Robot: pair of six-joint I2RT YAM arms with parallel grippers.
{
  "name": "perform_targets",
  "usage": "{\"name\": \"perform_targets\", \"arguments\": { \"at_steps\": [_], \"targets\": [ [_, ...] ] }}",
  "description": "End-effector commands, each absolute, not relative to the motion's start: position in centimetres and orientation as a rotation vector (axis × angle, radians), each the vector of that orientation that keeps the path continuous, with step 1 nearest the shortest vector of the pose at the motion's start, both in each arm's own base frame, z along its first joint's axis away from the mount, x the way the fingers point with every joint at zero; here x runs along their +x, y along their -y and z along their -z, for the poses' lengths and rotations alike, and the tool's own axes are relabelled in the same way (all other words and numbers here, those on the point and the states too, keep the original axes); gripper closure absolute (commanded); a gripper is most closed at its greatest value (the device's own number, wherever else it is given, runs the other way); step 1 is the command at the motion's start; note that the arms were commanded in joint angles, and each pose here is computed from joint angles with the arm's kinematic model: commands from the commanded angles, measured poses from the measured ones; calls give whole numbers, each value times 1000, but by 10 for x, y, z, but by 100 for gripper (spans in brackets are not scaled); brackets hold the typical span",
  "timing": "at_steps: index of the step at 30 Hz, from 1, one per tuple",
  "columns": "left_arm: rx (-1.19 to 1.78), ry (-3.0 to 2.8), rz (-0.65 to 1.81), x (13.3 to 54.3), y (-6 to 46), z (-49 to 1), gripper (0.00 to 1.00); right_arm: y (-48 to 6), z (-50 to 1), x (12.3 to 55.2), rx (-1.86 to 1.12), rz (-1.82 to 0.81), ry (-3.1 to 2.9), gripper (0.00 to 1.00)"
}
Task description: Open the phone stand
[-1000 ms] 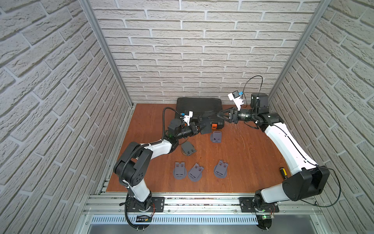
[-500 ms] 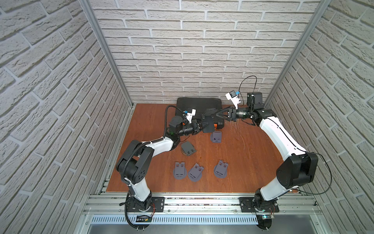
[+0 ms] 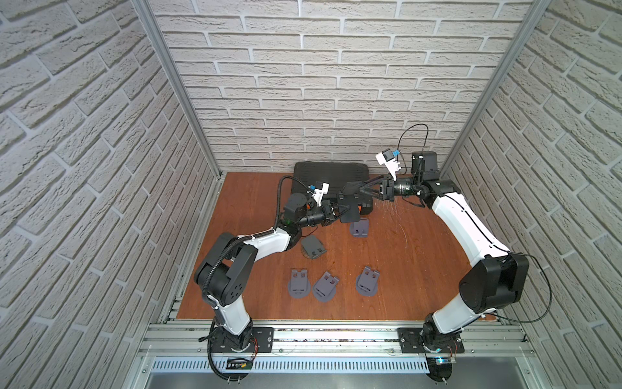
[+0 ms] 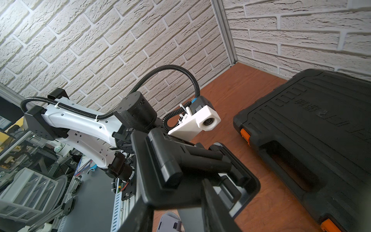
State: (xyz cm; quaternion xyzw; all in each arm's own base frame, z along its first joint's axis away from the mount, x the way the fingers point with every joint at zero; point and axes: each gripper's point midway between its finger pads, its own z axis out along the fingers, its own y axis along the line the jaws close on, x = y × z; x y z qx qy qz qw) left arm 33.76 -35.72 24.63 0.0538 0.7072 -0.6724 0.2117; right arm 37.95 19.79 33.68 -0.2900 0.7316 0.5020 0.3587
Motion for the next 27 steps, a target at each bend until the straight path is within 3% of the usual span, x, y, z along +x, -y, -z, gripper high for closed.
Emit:
{"name": "perform_targets", "arguments": {
  "at_steps": [1, 15, 21, 27],
  "targets": [
    [258, -1851, 1892, 334, 365, -272, 100, -201, -346, 379, -781, -1316, -1836, 63],
    [296, -1833, 1924, 333, 376, -277, 100, -204, -336, 382, -775, -1342, -1858, 62],
    [312, -1845, 1895, 334, 377, -274, 100, -205, -335, 382, -767, -1373, -1863, 79],
    [343, -1885, 1828, 336, 377, -263, 100, -206, -335, 379, -754, -1404, -1874, 83]
  ]
}}
